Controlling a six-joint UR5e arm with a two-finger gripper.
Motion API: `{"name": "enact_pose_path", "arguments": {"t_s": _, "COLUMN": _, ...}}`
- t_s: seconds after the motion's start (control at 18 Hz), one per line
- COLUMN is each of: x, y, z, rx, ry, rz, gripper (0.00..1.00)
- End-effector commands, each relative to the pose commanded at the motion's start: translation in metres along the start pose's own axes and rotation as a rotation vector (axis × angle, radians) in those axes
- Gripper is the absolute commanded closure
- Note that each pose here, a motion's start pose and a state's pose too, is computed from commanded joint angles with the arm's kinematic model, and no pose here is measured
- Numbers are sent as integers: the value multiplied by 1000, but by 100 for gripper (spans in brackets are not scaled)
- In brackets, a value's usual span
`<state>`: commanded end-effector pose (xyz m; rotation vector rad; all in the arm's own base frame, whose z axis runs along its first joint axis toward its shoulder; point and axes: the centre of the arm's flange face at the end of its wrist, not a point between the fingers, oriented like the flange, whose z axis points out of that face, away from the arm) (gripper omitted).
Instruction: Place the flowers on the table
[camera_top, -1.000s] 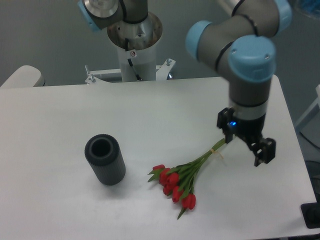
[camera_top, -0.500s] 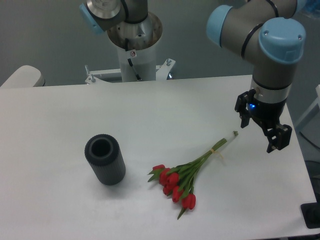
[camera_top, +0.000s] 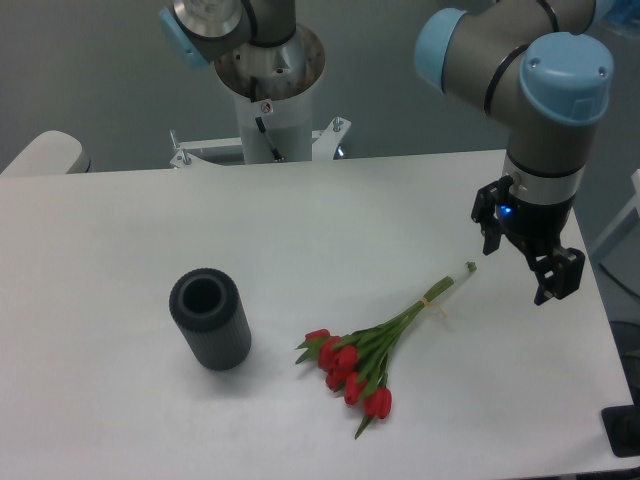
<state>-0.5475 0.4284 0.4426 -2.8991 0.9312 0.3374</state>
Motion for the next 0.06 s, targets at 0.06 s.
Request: {"name": "enact_pose_path", "arguments": {"t_s": 0.06, "x": 0, "y": -1, "z": -1, "rx": 0, "ry": -1, "rz": 0, "gripper": 0}}
